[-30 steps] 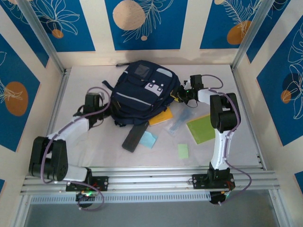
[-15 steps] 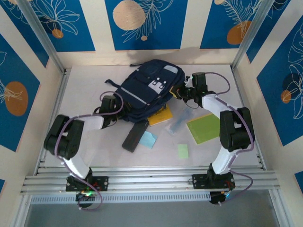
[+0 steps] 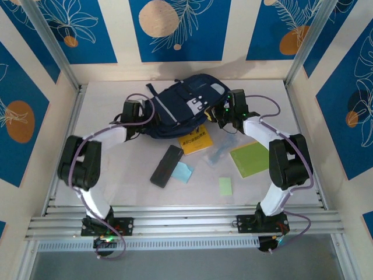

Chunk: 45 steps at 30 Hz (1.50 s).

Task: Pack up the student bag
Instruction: Unzip the student bag at the top-left of the table.

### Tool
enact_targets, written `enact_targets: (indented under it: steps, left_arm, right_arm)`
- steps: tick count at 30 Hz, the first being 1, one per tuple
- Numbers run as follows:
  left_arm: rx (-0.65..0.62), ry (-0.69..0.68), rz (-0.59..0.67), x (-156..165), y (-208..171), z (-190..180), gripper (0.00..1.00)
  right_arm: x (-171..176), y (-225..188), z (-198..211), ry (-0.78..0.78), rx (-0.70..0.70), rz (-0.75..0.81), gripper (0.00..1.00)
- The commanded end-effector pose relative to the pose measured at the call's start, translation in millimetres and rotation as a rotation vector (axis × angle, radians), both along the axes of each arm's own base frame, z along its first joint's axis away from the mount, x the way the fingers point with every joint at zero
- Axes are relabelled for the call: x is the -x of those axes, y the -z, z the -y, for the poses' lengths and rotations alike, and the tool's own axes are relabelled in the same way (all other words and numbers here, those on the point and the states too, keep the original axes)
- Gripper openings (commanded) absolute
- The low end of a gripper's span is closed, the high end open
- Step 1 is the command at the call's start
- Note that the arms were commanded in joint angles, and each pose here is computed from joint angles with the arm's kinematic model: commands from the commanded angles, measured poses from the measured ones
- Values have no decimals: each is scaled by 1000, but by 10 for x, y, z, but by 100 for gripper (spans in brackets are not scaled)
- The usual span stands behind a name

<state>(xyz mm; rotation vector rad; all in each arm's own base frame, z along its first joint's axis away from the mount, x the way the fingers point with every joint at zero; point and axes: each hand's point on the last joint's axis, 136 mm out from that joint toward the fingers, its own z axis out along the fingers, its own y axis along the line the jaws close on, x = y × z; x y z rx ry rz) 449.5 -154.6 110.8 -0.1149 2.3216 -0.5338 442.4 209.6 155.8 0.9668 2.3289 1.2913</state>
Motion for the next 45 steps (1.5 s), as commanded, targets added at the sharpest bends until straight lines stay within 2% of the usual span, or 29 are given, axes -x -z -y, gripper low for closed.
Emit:
enact_targets:
  steps: [1, 6, 9, 12, 14, 18, 22, 26, 31, 36, 41, 45]
  left_arm:
    - [51, 279, 98, 531, -575, 405, 73]
    - [94, 368, 164, 1046, -842, 603, 54]
    - [132, 420, 199, 1233, -925, 844, 52]
    - [110, 443, 213, 1302, -916, 1015, 53]
    - [147, 458, 215, 1314, -890, 1157, 53]
    - [158, 460, 208, 1272, -708, 1395, 52]
    - [128, 424, 216, 1122, -470, 1546, 46]
    - [27, 294, 257, 825, -246, 1422, 47]
    - [-99, 165, 360, 534, -260, 1227, 44]
    - [-145, 169, 389, 415, -288, 1151, 41]
    - [-60, 208, 428, 407, -369, 1075, 40]
    - [-9, 299, 469, 377, -489, 1225, 30]
  right_arm:
    - [13, -288, -451, -67, -145, -37, 0]
    - [-134, -321, -572, -37, -168, -53, 0]
    - [-177, -352, -644, -21, -163, -56, 0]
    - [-194, -370, -703, -15, -169, -56, 0]
    - [-190, -383, -734, -12, -172, -59, 0]
    - [-186, -410, -772, -14, -182, -60, 0]
    - [-154, -415, -810, -10, -190, -71, 0]
    - [-95, -421, -864, -8, -213, -84, 0]
    - [4, -425, -893, -19, -245, -95, 0]
    - [91, -378, -814, -10, -241, -96, 0]
    - [157, -331, -750, -15, -221, -93, 0]
    - [191, -279, -737, -20, -214, -96, 0]
